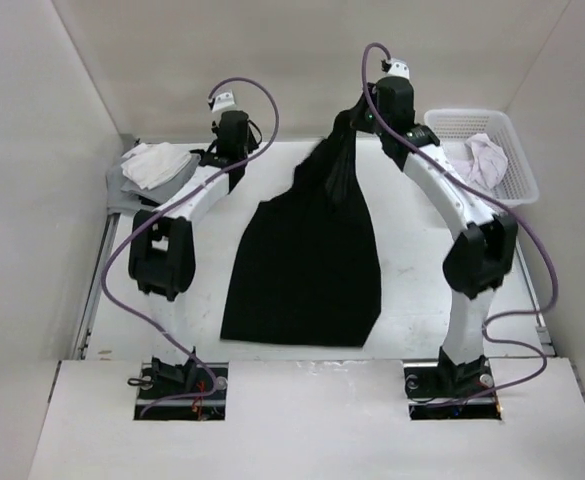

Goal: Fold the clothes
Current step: Flatten the tank top out

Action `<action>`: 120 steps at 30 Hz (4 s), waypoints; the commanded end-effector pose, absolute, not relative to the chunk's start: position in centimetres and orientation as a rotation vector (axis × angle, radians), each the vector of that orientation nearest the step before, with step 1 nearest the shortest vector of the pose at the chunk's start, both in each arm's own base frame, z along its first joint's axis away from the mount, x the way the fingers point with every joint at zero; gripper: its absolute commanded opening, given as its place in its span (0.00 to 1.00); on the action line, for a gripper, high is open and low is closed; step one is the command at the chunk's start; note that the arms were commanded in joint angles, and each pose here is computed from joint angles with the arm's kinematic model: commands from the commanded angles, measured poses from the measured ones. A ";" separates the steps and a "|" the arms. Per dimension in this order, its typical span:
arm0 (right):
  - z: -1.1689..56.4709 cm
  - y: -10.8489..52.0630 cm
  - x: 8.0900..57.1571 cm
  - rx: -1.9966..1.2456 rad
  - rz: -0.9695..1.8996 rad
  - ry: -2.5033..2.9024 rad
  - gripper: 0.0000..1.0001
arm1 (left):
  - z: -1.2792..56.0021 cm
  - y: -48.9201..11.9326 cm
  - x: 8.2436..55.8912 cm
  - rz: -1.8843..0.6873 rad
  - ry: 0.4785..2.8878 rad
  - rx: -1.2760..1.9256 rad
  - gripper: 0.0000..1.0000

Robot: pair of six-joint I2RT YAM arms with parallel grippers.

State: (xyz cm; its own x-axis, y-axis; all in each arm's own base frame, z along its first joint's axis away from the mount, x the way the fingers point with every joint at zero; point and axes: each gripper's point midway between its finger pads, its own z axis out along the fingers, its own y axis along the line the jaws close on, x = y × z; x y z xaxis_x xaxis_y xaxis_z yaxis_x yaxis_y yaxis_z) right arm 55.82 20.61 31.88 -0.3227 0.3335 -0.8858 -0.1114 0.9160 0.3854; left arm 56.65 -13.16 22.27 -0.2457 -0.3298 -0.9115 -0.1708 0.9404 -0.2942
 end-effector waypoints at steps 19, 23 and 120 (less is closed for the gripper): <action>10.4 16.5 28.3 0.444 0.636 2.074 0.15 | 7.2 -9.8 26.2 -0.341 2.138 -0.573 0.25; 9.4 15.5 25.9 0.457 0.633 2.088 0.20 | 4.6 -9.2 21.1 -0.349 2.251 -0.710 0.35; 4.6 16.5 22.1 0.449 0.533 2.356 0.37 | 15.3 -7.8 28.4 -0.572 1.829 -0.668 0.06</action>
State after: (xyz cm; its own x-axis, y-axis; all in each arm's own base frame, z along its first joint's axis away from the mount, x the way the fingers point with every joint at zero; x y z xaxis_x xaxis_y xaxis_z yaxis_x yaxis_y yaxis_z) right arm 21.05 16.31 4.21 -0.7443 0.4113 -0.5261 0.1405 0.8666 0.4788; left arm 27.78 -7.36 13.40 -0.3247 -0.6720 -0.6656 -0.2315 0.7388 -0.6329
